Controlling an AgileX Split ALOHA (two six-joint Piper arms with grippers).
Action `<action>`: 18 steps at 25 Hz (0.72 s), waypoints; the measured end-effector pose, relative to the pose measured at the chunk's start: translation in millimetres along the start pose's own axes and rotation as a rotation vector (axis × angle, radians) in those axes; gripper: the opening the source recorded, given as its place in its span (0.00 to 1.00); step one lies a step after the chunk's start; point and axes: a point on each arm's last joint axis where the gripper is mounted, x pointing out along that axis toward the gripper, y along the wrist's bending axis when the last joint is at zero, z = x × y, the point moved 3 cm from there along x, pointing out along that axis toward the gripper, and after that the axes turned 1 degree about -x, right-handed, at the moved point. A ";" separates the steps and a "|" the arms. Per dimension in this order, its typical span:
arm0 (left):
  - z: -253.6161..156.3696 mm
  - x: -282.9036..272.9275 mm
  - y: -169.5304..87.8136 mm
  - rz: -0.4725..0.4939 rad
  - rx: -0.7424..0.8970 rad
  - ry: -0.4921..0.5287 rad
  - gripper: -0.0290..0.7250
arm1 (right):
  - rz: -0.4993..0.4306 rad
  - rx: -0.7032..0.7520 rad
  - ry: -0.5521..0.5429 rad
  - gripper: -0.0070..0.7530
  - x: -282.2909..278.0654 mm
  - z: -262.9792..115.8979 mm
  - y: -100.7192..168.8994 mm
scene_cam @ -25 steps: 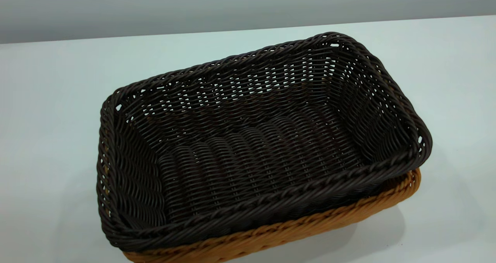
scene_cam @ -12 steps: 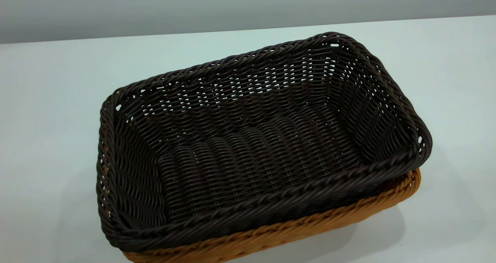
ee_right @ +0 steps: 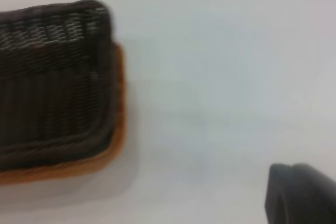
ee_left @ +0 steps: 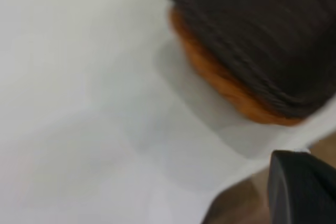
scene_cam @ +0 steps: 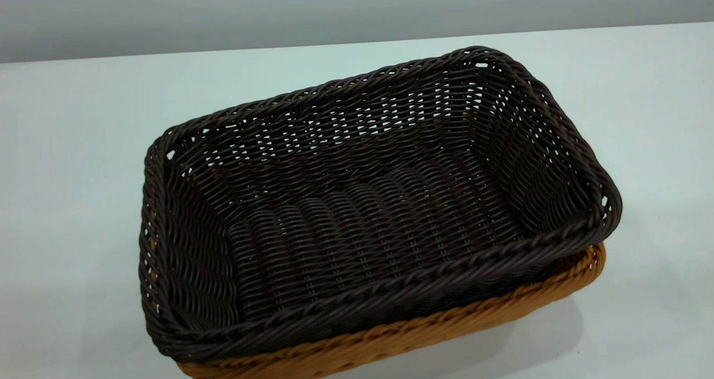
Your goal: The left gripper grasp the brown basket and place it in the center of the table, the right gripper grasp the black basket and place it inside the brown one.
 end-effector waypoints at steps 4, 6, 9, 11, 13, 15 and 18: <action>0.5 0.2 4.9 0.100 -0.109 -0.006 0.04 | -0.078 0.051 -0.002 0.01 0.6 0.5 -3.5; 0.6 0.2 6.8 0.138 -0.151 -0.007 0.04 | -0.093 0.061 -0.003 0.01 0.6 0.5 -4.2; 0.4 0.1 9.0 0.183 -0.200 -0.008 0.04 | -0.093 0.059 -0.016 0.01 -1.0 0.1 -3.7; 0.0 -0.9 9.7 0.204 -0.218 -0.020 0.04 | -0.108 0.062 -0.045 0.01 -4.7 -1.2 -3.4; -1.2 -2.9 8.7 0.207 -0.215 -0.042 0.04 | -0.131 0.069 -0.084 0.01 -9.4 -3.0 -2.7; -3.3 -6.1 7.1 0.211 -0.208 -0.078 0.04 | -0.151 0.076 -0.102 0.01 -11.8 -3.7 -2.5; -7.2 -11.2 4.6 0.219 -0.196 -0.137 0.04 | -0.160 0.082 -0.100 0.01 -11.9 -3.7 -2.7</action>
